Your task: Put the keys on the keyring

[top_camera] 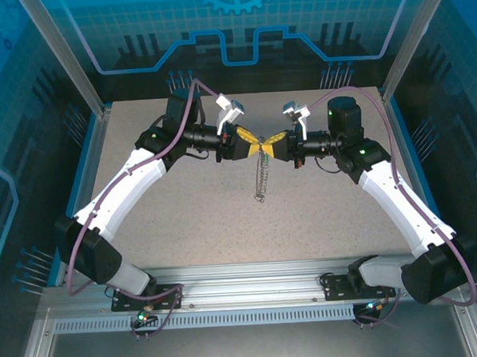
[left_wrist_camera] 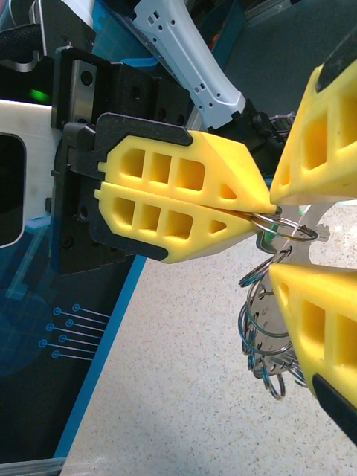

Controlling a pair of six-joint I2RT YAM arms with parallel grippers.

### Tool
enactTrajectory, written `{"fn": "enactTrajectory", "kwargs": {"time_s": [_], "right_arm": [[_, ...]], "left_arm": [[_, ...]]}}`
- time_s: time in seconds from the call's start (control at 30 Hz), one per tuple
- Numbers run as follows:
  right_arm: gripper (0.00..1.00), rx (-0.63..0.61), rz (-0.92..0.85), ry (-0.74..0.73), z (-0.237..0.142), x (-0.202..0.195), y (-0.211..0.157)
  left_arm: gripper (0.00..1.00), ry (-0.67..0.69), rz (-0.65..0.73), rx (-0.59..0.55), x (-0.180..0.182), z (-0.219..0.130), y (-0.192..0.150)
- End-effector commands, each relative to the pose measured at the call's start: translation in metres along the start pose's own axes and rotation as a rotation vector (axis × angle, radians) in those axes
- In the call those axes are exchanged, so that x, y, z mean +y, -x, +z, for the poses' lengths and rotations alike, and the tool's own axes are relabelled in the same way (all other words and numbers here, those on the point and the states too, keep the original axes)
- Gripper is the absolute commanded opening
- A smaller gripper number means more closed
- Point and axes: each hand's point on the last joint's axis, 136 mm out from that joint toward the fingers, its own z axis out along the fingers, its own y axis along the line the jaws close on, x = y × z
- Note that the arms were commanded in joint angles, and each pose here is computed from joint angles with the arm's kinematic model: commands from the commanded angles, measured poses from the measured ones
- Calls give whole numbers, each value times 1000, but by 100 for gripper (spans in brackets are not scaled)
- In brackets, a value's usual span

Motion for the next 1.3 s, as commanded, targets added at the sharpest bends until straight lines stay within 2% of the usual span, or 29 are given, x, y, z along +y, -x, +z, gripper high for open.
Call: {"fn": "enactTrajectory", "kwargs": {"time_s": [0.0, 0.33, 0.4, 0.5, 0.57, 0.63, 0.7, 0.93, 1.07, 1.13, 1.27], "right_arm": [[0, -30, -29, 21, -4, 4, 13], [0, -31, -28, 21, -5, 3, 12], [0, -31, -27, 19, -5, 3, 12], [0, -33, -25, 23, -7, 3, 11], [0, -38, -15, 17, -10, 2, 12], [9, -50, -2, 14, -15, 0, 11], [13, -70, 15, 12, -21, -2, 9], [22, -146, 50, -7, -34, 2, 4], [42, -177, 61, -11, -35, 3, 4], [48, -188, 59, -9, -36, 5, 6], [51, -198, 48, 14, -33, 12, 12]], "left_arm": [[27, -42, 20, -6, -8, 4, 8], [18, -48, 26, -5, -9, 8, 10], [13, -48, 27, -6, -10, 8, 10], [0, -45, 32, -15, -10, 7, 12], [0, -34, 41, -32, -11, 5, 15], [0, -12, 48, -54, -10, 2, 17], [0, 4, 62, -96, -10, -3, 23], [0, 3, 54, -167, -18, -11, 30], [0, -7, 39, -194, -23, -13, 31], [0, -12, 35, -204, -25, -14, 31], [0, -18, 32, -216, -28, -16, 32]]}}
